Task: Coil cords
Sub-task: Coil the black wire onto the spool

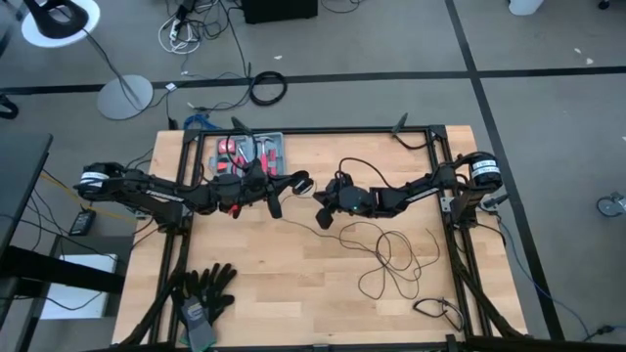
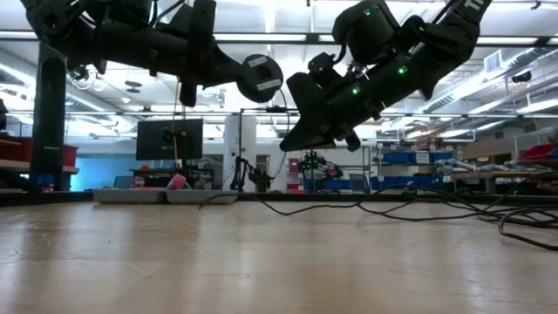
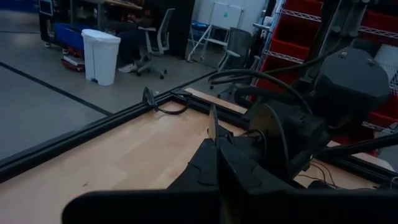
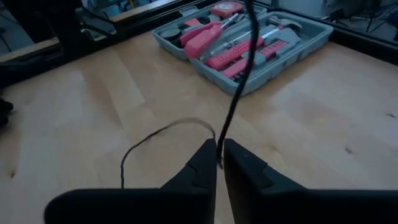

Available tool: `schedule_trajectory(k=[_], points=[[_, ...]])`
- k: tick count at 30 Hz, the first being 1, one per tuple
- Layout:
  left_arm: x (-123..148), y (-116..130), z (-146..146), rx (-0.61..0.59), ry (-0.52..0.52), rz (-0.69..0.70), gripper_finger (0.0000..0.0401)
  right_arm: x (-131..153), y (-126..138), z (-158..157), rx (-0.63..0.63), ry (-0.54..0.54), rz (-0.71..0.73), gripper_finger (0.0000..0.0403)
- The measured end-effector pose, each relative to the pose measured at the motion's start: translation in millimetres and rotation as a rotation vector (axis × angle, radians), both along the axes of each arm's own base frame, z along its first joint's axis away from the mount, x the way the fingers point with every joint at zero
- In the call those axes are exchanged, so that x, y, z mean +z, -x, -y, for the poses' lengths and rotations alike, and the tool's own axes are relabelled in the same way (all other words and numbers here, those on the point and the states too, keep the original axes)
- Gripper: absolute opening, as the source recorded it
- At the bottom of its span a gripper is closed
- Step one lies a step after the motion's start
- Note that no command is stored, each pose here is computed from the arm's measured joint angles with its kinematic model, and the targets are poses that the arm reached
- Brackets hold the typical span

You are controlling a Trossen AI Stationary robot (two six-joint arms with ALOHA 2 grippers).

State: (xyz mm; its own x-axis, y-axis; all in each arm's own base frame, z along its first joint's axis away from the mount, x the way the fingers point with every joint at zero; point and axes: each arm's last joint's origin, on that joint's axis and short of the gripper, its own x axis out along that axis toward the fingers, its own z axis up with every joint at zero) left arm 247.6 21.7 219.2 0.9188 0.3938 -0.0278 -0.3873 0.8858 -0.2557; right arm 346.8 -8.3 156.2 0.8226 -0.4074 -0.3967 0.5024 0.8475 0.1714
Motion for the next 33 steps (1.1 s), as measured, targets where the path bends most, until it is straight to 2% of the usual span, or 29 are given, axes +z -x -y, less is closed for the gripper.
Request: schedule_trajectory(k=[9, 14, 21, 27, 33], points=[[0, 0, 0, 0.000, 0.000, 0.000, 0.0000, 0, 0, 6, -0.025, -0.020, 0.005, 0.0064], [0, 0, -1, 0.019, -0.002, 0.000, 0.0000, -2, 1, 6, -0.030, -0.032, -0.006, 0.0012], [1, 1, -2, 0.079, -0.002, 0.008, 0.0000, -1, -1, 1, -0.035, -0.093, 0.025, 0.0003], [-1, 2, -3, 0.124, 0.018, 0.006, 0.0000, -8, -39, -6, 0.121, -0.159, 0.010, 0.0002], [-16, 4, -4, 0.204, 0.059, -0.126, 0.0000, -9, -70, -22, 0.216, -0.068, -0.056, 0.0001]])
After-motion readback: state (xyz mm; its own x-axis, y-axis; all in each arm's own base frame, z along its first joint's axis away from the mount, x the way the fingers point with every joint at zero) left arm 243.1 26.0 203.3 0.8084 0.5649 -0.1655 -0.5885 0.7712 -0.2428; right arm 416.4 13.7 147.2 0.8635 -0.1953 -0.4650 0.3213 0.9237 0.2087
